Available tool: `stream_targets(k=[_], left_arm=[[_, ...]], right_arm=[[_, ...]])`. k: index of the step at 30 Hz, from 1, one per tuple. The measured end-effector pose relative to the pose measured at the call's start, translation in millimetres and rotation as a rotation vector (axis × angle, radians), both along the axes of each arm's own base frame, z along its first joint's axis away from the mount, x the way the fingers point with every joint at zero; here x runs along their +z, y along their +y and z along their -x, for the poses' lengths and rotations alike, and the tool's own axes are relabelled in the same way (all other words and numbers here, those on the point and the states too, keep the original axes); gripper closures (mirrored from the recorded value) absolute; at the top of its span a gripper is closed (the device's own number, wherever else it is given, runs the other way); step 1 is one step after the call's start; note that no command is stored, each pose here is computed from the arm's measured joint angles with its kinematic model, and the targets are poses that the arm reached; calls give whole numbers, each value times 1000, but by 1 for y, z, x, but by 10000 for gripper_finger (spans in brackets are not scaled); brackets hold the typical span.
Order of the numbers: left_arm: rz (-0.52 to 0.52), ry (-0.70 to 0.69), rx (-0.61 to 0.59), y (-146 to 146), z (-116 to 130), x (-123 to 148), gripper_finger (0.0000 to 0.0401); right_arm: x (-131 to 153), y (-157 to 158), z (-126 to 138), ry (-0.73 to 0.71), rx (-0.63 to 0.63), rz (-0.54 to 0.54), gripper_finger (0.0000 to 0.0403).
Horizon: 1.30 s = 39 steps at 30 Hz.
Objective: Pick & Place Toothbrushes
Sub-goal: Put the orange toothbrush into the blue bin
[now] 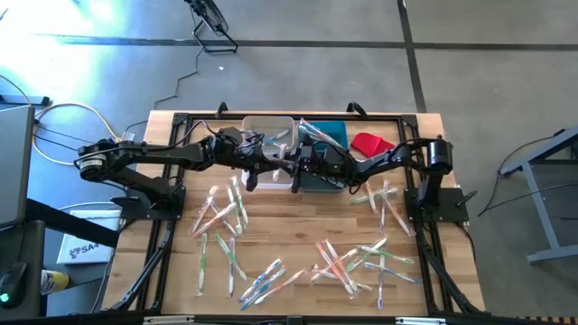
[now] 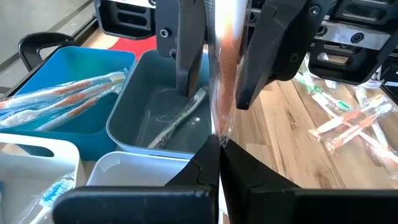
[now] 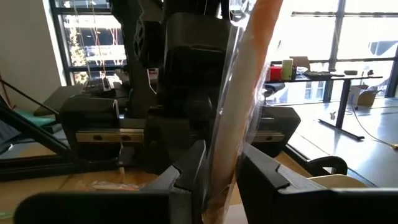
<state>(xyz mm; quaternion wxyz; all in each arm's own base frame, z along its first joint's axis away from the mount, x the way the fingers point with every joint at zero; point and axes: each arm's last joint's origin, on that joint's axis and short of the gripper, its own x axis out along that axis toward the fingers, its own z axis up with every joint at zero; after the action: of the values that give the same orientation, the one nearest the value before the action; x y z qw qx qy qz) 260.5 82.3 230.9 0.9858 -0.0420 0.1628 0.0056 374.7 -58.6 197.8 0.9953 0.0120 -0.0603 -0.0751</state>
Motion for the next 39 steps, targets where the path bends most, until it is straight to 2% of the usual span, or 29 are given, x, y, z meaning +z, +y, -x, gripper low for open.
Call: stream_targets(k=[9,27,30,39], left_arm=[[-1,1,3,0,0,0,401],[2,6,2,0,0,0,399],[3,8,0,0,0,-1,379],[-3,-9,0,0,0,1,267]], right_arm=[[0,0,0,0,3,1,389],[0,0,0,-4,2,-26,391],[0,0,0,-4,3,-26,391],[0,0,0,-4,2,-26,391]])
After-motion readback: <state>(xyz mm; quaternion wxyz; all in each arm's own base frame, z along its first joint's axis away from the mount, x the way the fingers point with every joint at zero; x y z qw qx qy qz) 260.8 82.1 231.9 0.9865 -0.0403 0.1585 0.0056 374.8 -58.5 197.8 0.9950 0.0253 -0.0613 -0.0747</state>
